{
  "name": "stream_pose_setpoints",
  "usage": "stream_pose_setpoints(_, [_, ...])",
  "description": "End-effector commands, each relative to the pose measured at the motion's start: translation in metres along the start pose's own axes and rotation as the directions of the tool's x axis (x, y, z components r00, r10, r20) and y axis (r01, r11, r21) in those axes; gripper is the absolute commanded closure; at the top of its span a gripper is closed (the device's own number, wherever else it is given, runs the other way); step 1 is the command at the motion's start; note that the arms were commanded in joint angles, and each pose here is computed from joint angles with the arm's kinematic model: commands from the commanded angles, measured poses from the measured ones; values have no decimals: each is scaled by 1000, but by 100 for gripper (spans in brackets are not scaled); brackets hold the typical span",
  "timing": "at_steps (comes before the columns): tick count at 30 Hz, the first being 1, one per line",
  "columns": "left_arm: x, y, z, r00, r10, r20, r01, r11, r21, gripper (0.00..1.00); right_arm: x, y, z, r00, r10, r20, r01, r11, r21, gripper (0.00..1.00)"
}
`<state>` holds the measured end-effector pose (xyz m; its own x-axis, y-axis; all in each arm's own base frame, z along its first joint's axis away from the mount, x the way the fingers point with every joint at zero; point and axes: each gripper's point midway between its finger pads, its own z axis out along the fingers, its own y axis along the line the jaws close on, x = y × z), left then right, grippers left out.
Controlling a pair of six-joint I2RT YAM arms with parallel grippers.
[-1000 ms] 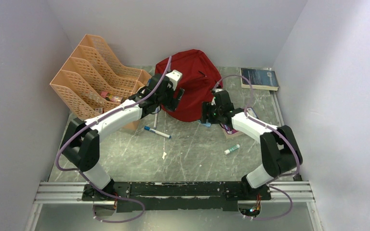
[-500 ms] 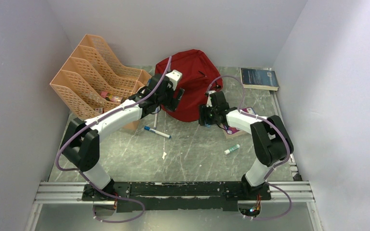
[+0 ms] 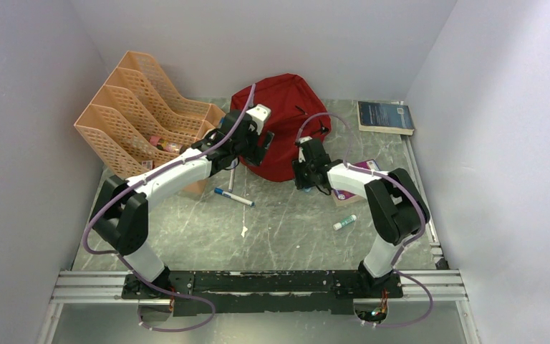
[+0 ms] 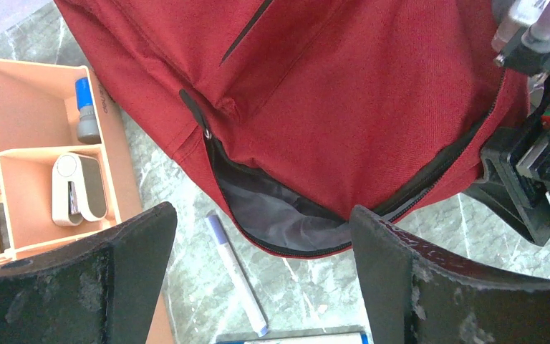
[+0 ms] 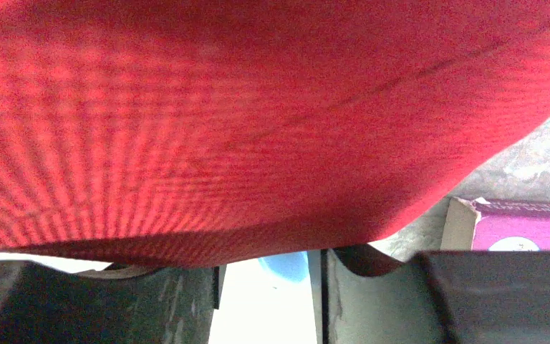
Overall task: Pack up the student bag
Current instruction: Move the stationery to the center of the board.
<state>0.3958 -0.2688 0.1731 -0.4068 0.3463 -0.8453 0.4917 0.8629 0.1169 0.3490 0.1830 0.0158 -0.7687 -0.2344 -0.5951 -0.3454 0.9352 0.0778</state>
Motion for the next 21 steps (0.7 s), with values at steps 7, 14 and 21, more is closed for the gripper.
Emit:
stream_pose_setpoints(7, [-5, -2, 3, 1000, 18, 6, -18, 1000, 0, 5, 33, 13, -8, 990, -82, -113, 89, 994, 60, 66])
stream_pose_setpoints(14, [-3, 8, 1, 1000, 14, -5, -14, 998, -62, 5, 57, 51, -31, 983, -117, -141, 113, 993, -37, 70])
stream_pose_setpoints(21, [-1, 30, -2, 1000, -9, -21, 5, 983, -183, 5, 81, 104, -59, 979, -161, -125, 128, 963, -235, 70])
